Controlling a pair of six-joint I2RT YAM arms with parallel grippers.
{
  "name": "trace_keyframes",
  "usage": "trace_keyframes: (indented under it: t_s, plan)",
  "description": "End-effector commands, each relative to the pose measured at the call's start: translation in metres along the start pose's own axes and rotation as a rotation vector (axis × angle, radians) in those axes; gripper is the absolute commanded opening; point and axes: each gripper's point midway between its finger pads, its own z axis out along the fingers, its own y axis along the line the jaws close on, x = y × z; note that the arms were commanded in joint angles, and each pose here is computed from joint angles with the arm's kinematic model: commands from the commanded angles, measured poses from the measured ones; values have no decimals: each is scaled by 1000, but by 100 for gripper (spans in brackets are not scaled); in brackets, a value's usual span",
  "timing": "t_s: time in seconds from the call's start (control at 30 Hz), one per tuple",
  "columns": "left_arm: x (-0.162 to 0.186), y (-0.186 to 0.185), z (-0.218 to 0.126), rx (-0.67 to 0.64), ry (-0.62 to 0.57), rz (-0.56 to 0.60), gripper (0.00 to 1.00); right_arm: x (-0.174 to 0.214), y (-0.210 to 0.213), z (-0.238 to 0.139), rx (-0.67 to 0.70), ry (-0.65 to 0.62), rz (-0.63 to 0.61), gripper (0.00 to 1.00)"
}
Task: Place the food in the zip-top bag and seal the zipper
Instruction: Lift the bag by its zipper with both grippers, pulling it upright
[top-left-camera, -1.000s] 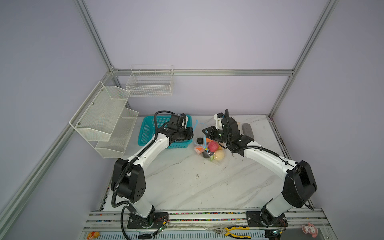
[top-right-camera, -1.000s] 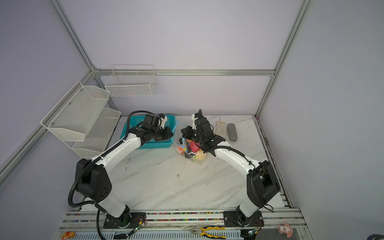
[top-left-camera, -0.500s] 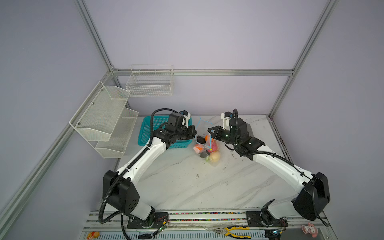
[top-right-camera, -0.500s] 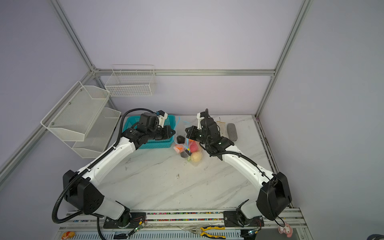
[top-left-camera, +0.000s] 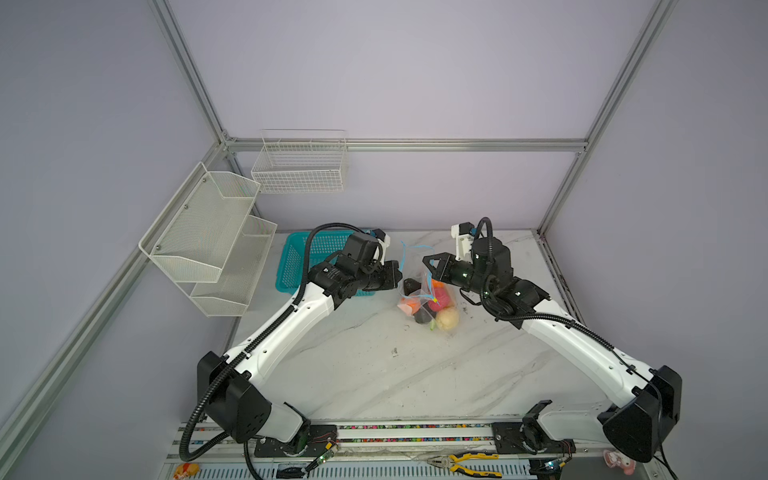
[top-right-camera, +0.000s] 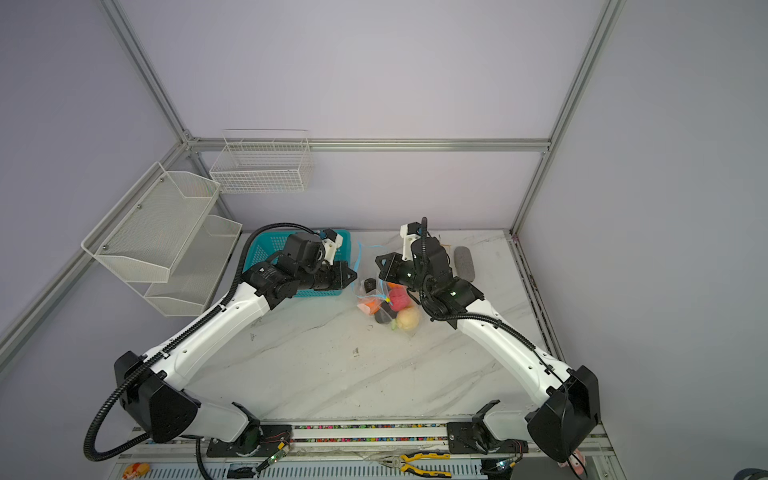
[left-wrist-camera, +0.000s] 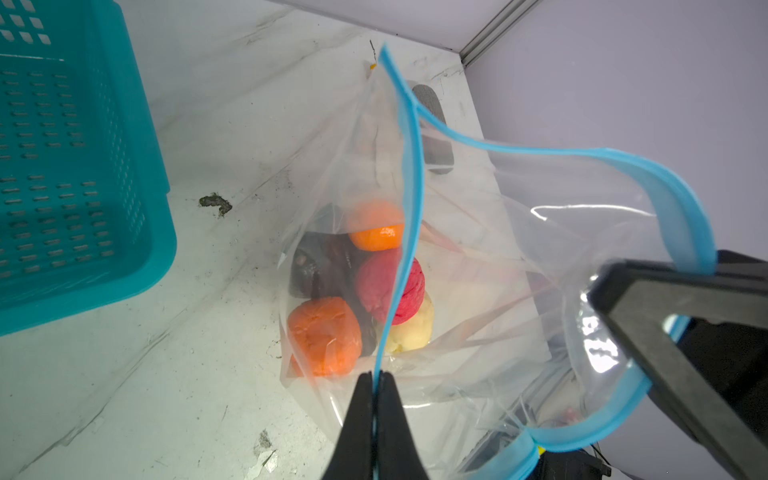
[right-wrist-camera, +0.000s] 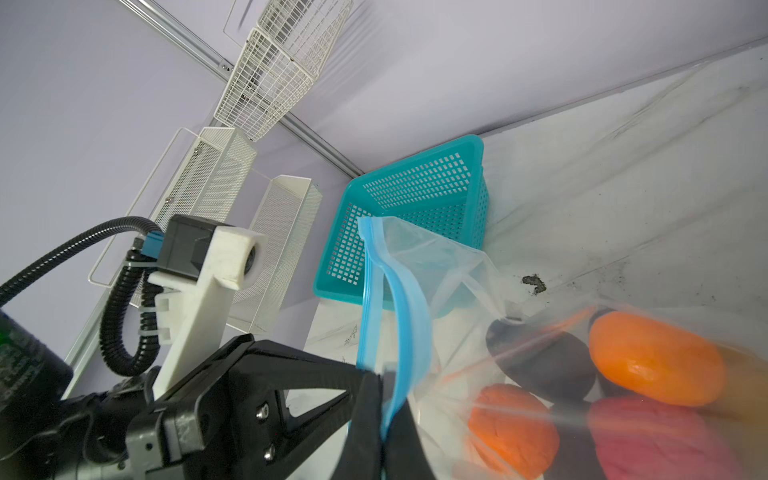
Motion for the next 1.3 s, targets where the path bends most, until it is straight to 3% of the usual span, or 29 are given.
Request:
trace_keyframes:
  t_s: [0.0, 0.2, 0.43, 0.73, 1.27]
  plan:
    - [-17, -23, -39, 32, -77, 5, 0, -2, 11, -10, -32, -10, -55, 0]
    - [-4, -24, -59, 15, -74, -20, 0, 16, 14, -15, -53, 78, -144, 0]
    - [35, -24, -73, -17, -8, -48, 0, 57, 32, -22, -138, 190, -242, 0]
    - [49, -6, -112, -83, -64, -99, 0, 99, 77, 12, -272, 292, -324, 0]
    - [56, 18, -94, -184, -49, -109, 0, 103, 90, 57, -325, 323, -386, 0]
